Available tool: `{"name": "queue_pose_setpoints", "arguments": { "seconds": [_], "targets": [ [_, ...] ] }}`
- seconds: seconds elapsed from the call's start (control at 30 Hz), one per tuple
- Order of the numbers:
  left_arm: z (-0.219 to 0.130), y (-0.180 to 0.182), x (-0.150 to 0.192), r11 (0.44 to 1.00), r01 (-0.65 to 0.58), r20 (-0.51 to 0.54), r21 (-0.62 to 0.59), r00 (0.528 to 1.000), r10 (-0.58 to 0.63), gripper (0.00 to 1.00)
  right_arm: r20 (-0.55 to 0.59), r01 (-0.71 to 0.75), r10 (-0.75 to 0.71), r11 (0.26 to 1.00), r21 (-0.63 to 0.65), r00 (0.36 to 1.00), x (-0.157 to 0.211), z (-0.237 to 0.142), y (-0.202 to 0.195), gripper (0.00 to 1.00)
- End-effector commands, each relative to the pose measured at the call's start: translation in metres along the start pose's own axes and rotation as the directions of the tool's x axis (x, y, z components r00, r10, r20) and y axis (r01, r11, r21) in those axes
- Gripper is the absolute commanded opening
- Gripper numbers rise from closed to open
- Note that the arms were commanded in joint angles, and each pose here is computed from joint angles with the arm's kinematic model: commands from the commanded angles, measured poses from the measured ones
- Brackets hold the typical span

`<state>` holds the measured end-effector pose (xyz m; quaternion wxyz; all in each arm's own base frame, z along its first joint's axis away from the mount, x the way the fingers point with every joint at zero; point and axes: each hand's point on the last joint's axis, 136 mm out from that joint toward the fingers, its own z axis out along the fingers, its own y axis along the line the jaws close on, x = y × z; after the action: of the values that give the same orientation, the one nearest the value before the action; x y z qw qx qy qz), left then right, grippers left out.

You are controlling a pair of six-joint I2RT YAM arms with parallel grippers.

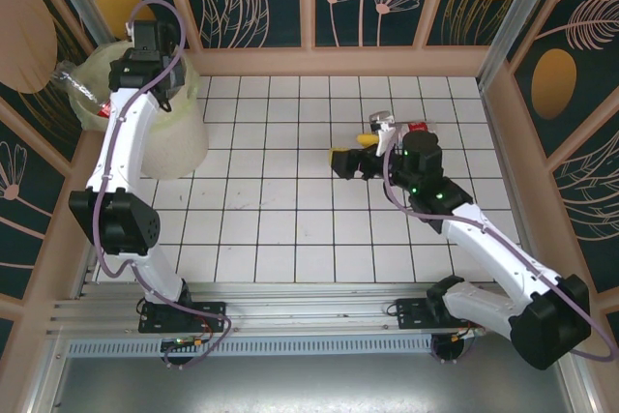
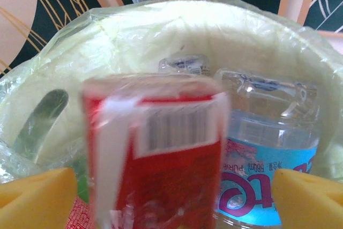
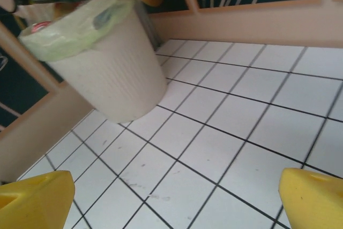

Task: Put the plastic bottles in the bin

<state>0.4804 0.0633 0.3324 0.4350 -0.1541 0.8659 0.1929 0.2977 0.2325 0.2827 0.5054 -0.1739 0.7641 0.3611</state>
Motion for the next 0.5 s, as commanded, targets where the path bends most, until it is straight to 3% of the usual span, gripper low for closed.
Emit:
{"name": "queue_pose_setpoints", "arguments": {
  "seconds": [0.0,0.27,0.47],
  "targets": [
    [-0.029,0.007,-0.021,0.996,0.072,0.060,0.049,0.995,-0.075,0.99,0.034,-0.083,0.079,0.986,0.145,0.996,-0.006,0.000,-0.033,0.98],
    [-0.089,0.001,-0.043,0.940,0.162,0.173,0.300,0.960,-0.221,0.99,0.072,-0.252,0.243,0.887,0.387,0.967,0.002,-0.007,-0.112,0.97],
    [-0.133,-0.046,-0.027,0.770,0.092,0.153,0.632,0.958,-0.241,0.99,0.151,-0.402,0.381,0.761,0.509,0.912,0.012,-0.024,-0.178,0.97]
  ]
}}
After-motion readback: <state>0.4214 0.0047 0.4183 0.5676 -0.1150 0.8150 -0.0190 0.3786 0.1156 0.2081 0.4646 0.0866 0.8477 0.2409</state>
